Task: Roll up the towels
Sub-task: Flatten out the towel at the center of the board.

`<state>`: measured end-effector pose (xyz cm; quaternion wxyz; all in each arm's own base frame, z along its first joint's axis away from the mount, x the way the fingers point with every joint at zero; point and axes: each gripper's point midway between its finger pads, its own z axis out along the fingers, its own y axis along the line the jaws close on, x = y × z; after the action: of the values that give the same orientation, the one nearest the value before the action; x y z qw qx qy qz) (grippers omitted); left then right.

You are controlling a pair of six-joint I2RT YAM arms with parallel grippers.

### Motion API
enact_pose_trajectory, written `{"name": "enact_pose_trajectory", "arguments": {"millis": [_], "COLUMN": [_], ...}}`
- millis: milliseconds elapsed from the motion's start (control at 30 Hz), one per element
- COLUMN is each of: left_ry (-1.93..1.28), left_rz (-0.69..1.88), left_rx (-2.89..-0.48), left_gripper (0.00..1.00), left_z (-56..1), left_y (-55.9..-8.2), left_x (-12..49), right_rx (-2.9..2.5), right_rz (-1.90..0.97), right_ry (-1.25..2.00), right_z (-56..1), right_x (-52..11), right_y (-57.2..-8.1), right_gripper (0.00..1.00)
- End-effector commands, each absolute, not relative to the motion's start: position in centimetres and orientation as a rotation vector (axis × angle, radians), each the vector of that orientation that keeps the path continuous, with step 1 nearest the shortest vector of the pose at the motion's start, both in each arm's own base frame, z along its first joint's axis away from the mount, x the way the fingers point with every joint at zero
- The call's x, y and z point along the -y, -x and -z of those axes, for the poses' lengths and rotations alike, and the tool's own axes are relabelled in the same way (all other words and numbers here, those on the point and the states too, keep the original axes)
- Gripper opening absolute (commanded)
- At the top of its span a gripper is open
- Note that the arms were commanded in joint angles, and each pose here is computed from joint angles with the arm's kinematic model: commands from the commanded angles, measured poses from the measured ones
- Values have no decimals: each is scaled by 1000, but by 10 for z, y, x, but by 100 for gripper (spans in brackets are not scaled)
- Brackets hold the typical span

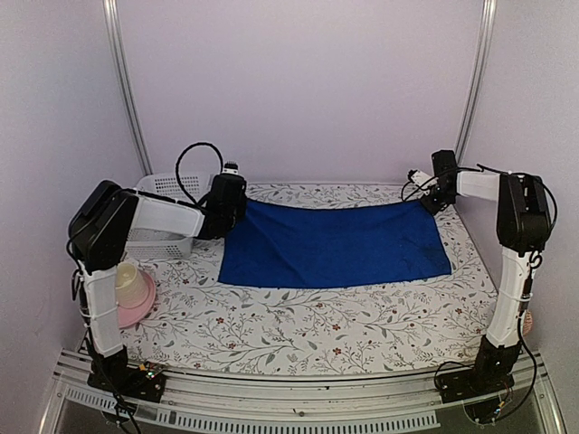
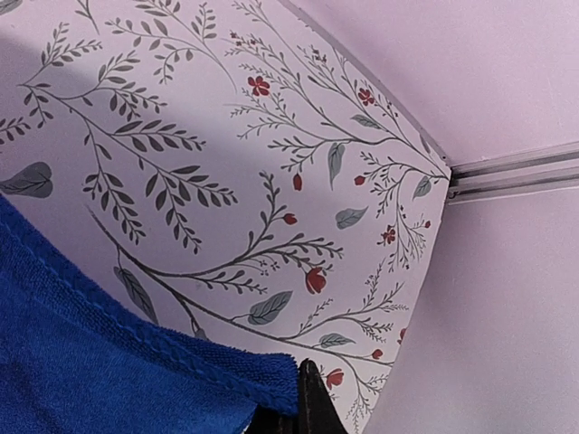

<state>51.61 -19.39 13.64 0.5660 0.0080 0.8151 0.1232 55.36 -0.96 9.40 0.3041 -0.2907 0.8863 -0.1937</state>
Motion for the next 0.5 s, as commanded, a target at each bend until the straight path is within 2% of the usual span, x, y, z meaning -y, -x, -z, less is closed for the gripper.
{"name": "enact_pose_trajectory", "arguments": {"millis": [0,200,367,467], "left_ry": [-37,-142,-204,-171], "left_rz": [-249,-100,-92,-123], "left_rx": [-1897,-1869,-1895,-1900], "left_gripper": [0,0,0,0], "left_z": [-140,-151,-140,-137], "left_y": [-514,-510,-510,-512], "left_x": [188,197,202,194], "right_rx": [-2353,-2351,-2325,-2309], "right_rz": [501,470,478,565], "right_ry": [796,856,903,819], "right_z": [-84,-84,-86,-97], "right_x": [19,33,35,53], "right_y": [-546,-526,-516,-524], "right_gripper": [3,3,2,2]}}
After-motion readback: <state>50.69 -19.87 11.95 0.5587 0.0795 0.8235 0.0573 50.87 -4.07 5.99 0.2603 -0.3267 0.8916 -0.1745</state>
